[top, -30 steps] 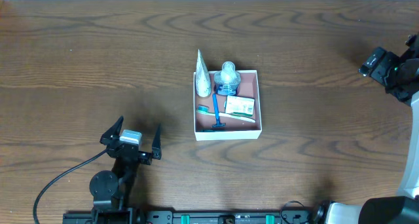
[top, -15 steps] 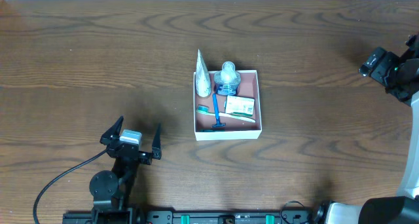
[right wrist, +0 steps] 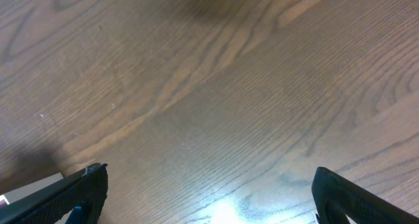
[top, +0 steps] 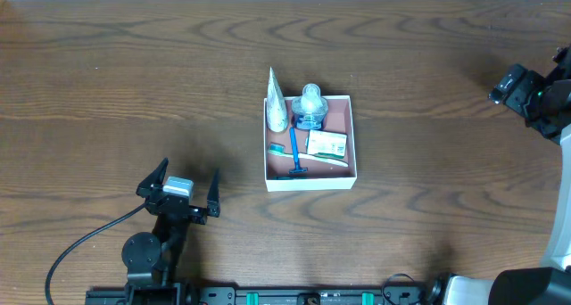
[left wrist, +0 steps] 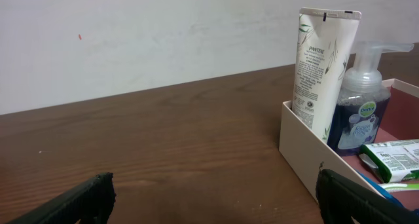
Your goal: Pack container
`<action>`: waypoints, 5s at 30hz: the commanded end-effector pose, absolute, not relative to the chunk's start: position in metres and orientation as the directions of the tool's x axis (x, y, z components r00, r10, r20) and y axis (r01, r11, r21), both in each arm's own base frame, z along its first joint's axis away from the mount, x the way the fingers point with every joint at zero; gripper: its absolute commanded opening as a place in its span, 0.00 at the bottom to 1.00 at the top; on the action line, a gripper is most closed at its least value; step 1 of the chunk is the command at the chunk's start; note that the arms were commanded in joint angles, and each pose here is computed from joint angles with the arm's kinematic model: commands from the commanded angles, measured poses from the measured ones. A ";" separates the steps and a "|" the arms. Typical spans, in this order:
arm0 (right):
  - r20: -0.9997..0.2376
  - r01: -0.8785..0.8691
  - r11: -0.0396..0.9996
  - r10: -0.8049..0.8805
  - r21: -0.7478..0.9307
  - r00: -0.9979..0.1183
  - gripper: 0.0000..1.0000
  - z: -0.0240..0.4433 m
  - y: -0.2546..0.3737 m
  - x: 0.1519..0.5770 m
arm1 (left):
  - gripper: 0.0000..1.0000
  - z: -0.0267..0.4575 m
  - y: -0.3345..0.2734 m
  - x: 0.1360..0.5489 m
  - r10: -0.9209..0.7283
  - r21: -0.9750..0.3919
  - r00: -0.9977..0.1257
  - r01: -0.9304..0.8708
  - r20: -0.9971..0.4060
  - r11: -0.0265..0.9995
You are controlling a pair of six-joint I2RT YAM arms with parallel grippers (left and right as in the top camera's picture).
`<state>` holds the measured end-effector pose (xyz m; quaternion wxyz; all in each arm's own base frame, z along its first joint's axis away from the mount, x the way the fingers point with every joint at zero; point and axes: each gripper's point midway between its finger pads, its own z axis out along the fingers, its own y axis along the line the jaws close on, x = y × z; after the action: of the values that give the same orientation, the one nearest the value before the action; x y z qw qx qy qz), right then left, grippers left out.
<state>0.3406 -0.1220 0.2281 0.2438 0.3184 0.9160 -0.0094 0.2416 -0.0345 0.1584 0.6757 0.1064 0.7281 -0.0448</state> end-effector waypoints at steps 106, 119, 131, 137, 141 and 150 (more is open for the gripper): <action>-0.989 -0.062 0.989 -0.135 -0.131 -0.062 0.99 0.158 0.009 0.246 | 0.98 0.143 -0.035 0.241 0.105 0.079 -0.108 0.225 -0.989 0.971; -0.989 -0.062 0.989 -0.135 -0.131 -0.062 0.99 0.158 0.009 0.246 | 0.98 0.143 -0.035 0.241 0.105 0.079 -0.108 0.226 -0.989 0.971; -0.989 -0.062 0.989 -0.135 -0.131 -0.062 0.99 0.158 0.009 0.246 | 0.98 0.143 -0.035 0.241 0.105 0.079 -0.108 0.225 -0.989 0.971; -0.989 -0.062 0.989 -0.135 -0.131 -0.062 0.99 0.158 0.009 0.246 | 0.98 0.143 -0.035 0.241 0.105 0.079 -0.108 0.225 -0.989 0.971; -0.989 -0.062 0.989 -0.135 -0.131 -0.062 0.99 0.158 0.009 0.246 | 0.98 0.142 -0.035 0.241 0.105 0.079 -0.109 0.226 -0.988 0.971; -0.989 -0.063 0.989 -0.135 -0.131 -0.062 0.99 0.158 0.009 0.246 | 0.98 0.143 -0.035 0.241 0.105 0.079 -0.108 0.225 -0.989 0.971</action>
<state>0.2463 0.0128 0.1578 0.6807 -0.0694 0.7291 -0.0146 0.2415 -0.0346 0.1586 0.6757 0.1064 0.7281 -0.0451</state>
